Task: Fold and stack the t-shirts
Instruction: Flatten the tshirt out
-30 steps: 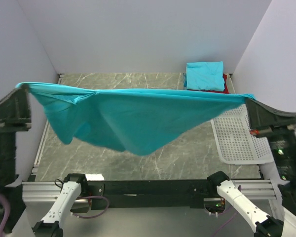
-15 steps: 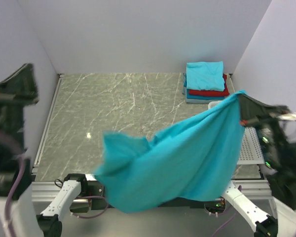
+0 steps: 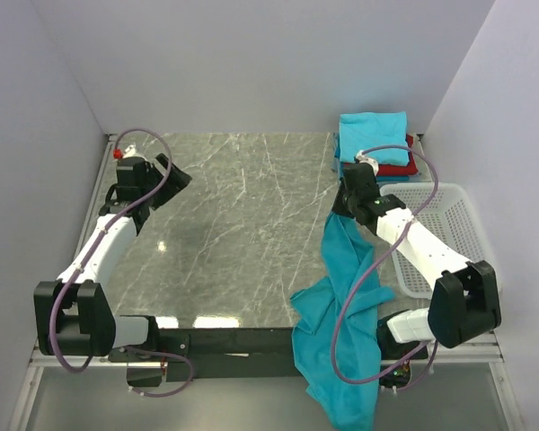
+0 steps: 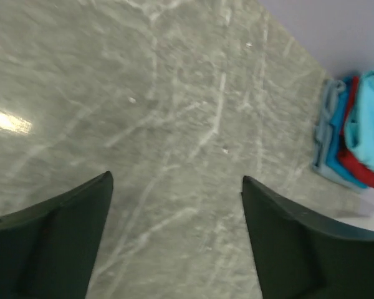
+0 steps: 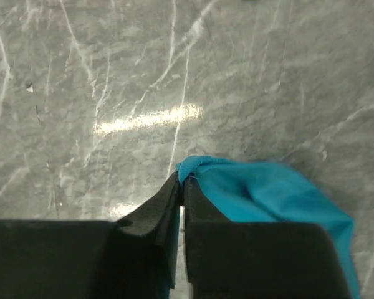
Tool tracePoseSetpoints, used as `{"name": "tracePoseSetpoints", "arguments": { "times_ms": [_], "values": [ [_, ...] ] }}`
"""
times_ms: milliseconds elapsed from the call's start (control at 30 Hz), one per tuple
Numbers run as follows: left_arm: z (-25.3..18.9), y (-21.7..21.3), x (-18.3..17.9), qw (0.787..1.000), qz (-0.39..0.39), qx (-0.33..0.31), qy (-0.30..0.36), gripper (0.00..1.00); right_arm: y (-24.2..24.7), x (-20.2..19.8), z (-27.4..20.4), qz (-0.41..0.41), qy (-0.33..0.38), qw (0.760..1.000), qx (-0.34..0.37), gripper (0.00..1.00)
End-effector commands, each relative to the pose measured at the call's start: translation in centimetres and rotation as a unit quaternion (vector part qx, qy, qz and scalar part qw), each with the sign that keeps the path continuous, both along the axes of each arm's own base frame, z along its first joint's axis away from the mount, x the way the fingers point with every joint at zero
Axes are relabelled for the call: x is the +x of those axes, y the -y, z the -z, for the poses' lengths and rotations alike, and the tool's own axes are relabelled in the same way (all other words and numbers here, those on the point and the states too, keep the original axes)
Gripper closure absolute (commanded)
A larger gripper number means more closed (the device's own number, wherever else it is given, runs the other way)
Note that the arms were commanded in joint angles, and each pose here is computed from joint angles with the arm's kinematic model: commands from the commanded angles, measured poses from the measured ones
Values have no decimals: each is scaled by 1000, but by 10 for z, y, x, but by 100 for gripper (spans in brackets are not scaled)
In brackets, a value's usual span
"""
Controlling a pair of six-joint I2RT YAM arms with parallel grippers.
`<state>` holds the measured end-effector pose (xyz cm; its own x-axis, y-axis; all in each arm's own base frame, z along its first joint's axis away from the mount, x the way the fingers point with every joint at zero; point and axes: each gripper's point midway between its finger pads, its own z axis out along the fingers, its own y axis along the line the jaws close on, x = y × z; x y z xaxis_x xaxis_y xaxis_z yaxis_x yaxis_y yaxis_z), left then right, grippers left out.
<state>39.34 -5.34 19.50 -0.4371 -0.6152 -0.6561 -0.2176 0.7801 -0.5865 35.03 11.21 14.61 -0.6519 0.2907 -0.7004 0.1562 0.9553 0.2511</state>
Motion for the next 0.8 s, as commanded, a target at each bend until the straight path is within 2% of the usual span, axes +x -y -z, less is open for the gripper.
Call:
{"name": "tracePoseSetpoints", "arguments": {
  "times_ms": [0, 33, 67, 267, 367, 500, 567, 600, 667, 767],
  "values": [
    [-55, 29, 11, 992, 64, -59, 93, 8, -2, 25, -46, 19, 70, 997, 35, 84],
    [-47, 30, 9, 992, 65, -62, 83, 1, -3, 26, -43, 22, 63, 997, 35, 76],
    [-44, 33, 6, 992, 75, -66, 79, 1, -1, 28, -42, 27, 63, 997, 36, 62],
    [-26, 68, -22, 985, 140, -78, 60, 1, 11, 22, -48, 54, 60, 996, 23, 37],
    [-6, 112, -54, 974, 211, -74, 26, 1, 20, 15, -54, 69, 63, 995, 16, 34],
    [22, 191, -123, 937, 337, -92, -16, 1, 30, -2, -69, 80, 80, 993, 17, 32],
    [35, 210, -145, 926, 363, -93, -37, 1, 36, -10, -66, 86, 80, 993, 15, 31],
    [42, 231, -164, 914, 392, -91, -47, 1, 38, -14, -72, 88, 90, 992, 19, 31],
    [54, 246, -179, 908, 407, -76, -57, 1, 40, -21, -69, 85, 89, 992, 22, 30],
    [85, 278, -215, 877, 464, -66, -104, 1, 42, -31, -68, 81, 96, 992, 30, 30]
  ]
}}
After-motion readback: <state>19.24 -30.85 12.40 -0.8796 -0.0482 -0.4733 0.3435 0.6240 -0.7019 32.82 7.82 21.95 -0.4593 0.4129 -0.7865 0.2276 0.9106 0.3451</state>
